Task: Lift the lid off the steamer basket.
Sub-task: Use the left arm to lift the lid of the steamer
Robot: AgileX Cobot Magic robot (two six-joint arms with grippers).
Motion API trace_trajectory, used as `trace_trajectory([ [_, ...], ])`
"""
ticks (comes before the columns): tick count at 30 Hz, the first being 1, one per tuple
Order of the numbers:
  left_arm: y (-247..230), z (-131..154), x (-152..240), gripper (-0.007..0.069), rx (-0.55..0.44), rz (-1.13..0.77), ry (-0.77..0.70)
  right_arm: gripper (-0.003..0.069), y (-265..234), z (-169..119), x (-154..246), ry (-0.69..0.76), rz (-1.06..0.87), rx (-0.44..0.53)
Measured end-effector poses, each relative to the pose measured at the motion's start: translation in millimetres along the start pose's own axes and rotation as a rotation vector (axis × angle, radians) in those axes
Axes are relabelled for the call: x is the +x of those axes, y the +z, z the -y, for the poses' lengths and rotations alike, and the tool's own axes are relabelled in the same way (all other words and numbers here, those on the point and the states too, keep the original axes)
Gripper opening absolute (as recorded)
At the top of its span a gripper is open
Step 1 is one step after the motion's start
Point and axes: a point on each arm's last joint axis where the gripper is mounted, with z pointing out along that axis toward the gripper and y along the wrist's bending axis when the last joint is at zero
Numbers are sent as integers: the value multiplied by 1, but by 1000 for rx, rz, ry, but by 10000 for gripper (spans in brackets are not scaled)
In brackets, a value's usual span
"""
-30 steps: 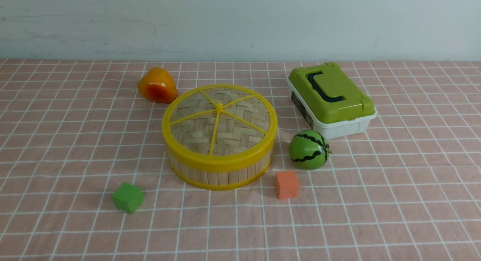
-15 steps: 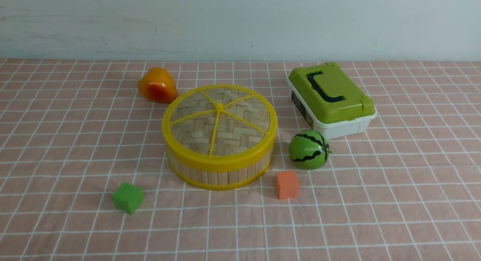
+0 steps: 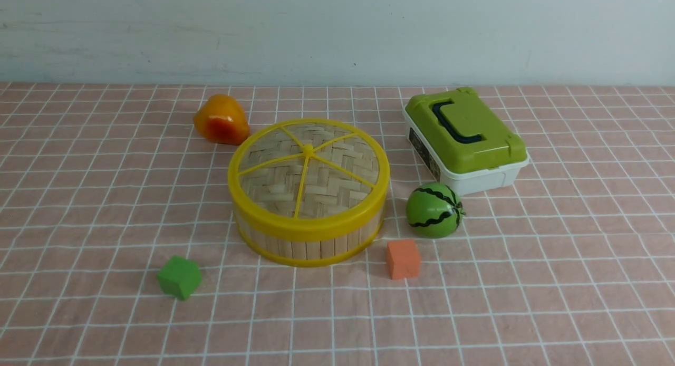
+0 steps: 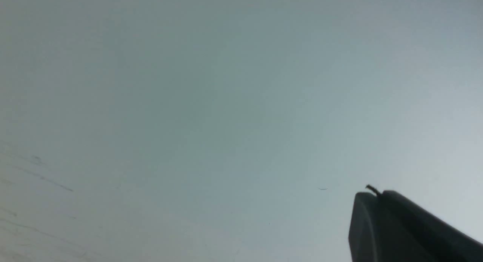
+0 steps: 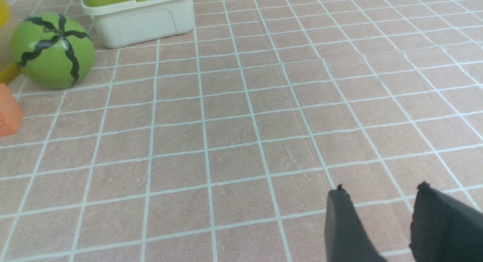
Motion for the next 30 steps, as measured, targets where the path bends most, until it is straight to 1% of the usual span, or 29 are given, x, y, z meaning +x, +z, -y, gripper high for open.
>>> trace_trajectory([
  [2, 23, 7, -10, -13, -39, -90, -5, 241, 0, 0, 0, 0, 0, 0],
  [4, 44, 10, -11, -13, -77, -180, -21, 241, 0, 0, 0, 0, 0, 0],
  [6, 65, 9, -5, -13, -118, -273, -31, 241, 0, 0, 0, 0, 0, 0],
  [9, 98, 2, 15, -13, -190, -417, -48, 241, 0, 0, 0, 0, 0, 0],
  [11, 105, 0, 20, -13, -205, -450, -49, 241, 0, 0, 0, 0, 0, 0],
  [13, 127, -3, 34, -13, -244, -591, -36, 241, 0, 0, 0, 0, 0, 0],
  [16, 150, -1, 42, -13, -267, -789, 21, 241, 0, 0, 0, 0, 0, 0],
  [17, 157, 1, 41, -13, -267, -827, 31, 241, 0, 0, 0, 0, 0, 0],
  [18, 169, 1, 50, -13, -286, -965, 49, 241, 0, 0, 0, 0, 0, 0],
  [19, 169, 1, 50, -13, -286, -965, 49, 241, 0, 0, 0, 0, 0, 0],
  [21, 194, 1, 63, -13, -304, -1157, 43, 241, 0, 0, 0, 0, 0, 0],
  [22, 194, 1, 65, -13, -307, -1187, 41, 241, 0, 0, 0, 0, 0, 0],
  [23, 211, 1, 78, -13, -316, -1307, -8, 241, 0, 0, 0, 0, 0, 0],
  [26, 234, 4, 101, -13, -293, -1440, -128, 241, 0, 0, 0, 0, 0, 0],
  [30, 252, 20, 144, -13, -172, -1581, -172, 241, 0, 0, 0, 0, 0, 0],
])
